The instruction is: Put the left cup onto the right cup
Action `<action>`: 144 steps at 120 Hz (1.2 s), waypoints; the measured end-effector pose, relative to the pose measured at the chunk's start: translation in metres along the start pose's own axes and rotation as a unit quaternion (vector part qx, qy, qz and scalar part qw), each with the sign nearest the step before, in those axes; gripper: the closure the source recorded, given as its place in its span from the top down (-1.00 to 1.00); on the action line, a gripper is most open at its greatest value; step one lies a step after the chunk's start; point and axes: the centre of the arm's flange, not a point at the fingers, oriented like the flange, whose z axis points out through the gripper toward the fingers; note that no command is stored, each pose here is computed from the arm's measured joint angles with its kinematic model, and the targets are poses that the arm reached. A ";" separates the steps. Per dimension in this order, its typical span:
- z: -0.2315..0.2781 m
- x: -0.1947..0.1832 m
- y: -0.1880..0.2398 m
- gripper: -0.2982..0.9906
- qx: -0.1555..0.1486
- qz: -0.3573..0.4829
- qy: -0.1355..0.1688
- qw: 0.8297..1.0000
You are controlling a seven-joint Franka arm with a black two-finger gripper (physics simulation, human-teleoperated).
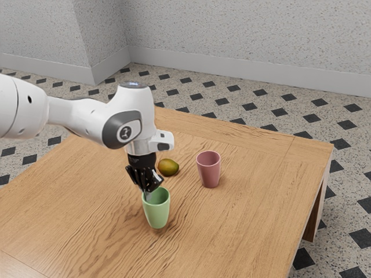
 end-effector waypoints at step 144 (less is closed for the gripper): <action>-0.129 0.025 -0.003 -0.68 0.006 0.000 0.045 0.999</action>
